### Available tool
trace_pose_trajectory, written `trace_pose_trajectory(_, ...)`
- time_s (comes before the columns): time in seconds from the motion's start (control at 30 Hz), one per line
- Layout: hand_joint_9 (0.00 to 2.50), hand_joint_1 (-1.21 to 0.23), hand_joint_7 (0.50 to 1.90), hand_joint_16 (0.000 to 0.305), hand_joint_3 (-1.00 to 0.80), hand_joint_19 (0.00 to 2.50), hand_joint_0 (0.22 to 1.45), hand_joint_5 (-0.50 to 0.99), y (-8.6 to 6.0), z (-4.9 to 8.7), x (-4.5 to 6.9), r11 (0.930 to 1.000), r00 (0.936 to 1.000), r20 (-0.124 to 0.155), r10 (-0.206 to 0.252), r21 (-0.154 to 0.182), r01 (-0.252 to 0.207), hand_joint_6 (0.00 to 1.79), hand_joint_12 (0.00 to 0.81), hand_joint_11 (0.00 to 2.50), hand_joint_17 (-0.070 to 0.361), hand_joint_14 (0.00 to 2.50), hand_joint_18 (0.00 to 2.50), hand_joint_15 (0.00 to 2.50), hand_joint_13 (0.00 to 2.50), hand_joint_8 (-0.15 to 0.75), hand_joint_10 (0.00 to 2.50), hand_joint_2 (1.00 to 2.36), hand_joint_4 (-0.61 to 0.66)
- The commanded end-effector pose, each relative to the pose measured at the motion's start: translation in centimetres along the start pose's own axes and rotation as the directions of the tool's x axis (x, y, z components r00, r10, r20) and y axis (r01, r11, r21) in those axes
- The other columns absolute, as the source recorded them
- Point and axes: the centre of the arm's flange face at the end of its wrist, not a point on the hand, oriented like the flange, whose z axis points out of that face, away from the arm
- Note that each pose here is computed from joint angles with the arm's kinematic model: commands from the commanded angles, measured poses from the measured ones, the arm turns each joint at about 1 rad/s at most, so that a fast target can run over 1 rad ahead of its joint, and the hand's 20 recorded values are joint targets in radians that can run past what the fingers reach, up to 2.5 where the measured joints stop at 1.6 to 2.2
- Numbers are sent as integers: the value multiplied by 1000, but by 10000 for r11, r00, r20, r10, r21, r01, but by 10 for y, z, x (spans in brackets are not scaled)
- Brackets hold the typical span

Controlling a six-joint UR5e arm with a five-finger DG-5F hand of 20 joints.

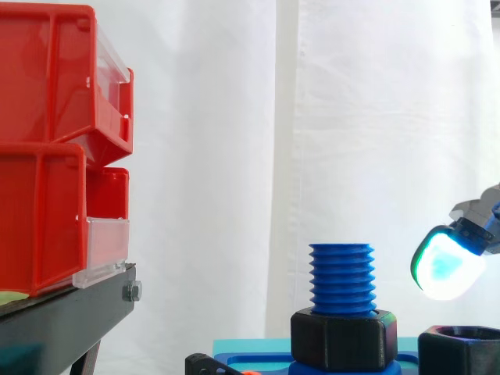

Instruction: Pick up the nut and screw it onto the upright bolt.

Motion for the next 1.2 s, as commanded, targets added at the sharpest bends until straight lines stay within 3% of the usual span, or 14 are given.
trace_pose_trajectory(0.0, 99, -682, 711, 67, -500, 0, 369, -279, 4, 3, -3, 10000, 10000, -14, -25, 18, 25, 502, 424, 0, 151, 0, 0, 0, 0, 288, 0, 1000, 202)
trace_pose_trajectory(0.23, 210, -642, 710, 66, -500, 0, 377, -266, -1, 6, -3, 9999, 10000, -26, -62, 135, 62, 502, 428, 0, 148, 0, 0, 0, 50, 300, 0, 1000, 225)
trace_pose_trajectory(0.3, 216, -613, 714, 66, -500, 0, 379, -265, 0, 7, 6, 9996, 9999, -80, -127, 269, 129, 502, 429, 0, 148, 0, 0, 0, 55, 299, 0, 1000, 227)
trace_pose_trajectory(0.33, 218, -613, 712, 66, -500, 0, 379, -264, -1, 9, 5, 9992, 9999, -77, -85, 392, 88, 502, 429, 0, 148, 0, 0, 0, 57, 300, 0, 1000, 228)
trace_pose_trajectory(0.6, 238, -524, 723, 65, -500, 0, 393, -262, 0, 9, 3, 9991, 9999, -84, -68, 407, 71, 502, 425, 0, 146, 0, 0, 0, 60, 299, 0, 1000, 228)
trace_pose_trajectory(0.77, 245, -507, 721, 65, -500, 0, 398, -261, -1, 8, 15, 9992, 9998, -167, -138, 385, 144, 502, 423, 0, 146, 0, 0, 0, 59, 300, 0, 1000, 227)
trace_pose_trajectory(0.87, 246, -497, 724, 65, -500, 0, 399, -261, 5, 11, 9, 9992, 9999, -113, -12, 406, 17, 502, 423, 0, 146, 0, 0, 0, 61, 299, 0, 1000, 227)
trace_pose_trajectory(0.97, 245, -492, 726, 65, -500, 0, 393, -261, 5, 11, 8, 9989, 9993, -264, -250, 393, 260, 502, 426, 0, 147, 0, 0, 0, 61, 302, 0, 1000, 229)
trace_pose_trajectory(1.17, 189, -666, 731, 69, -500, 0, 353, -275, 6, 9, 9, 9992, 9996, -291, -70, 398, 81, 502, 439, 0, 154, 0, 0, 0, 40, 302, 0, 1000, 224)
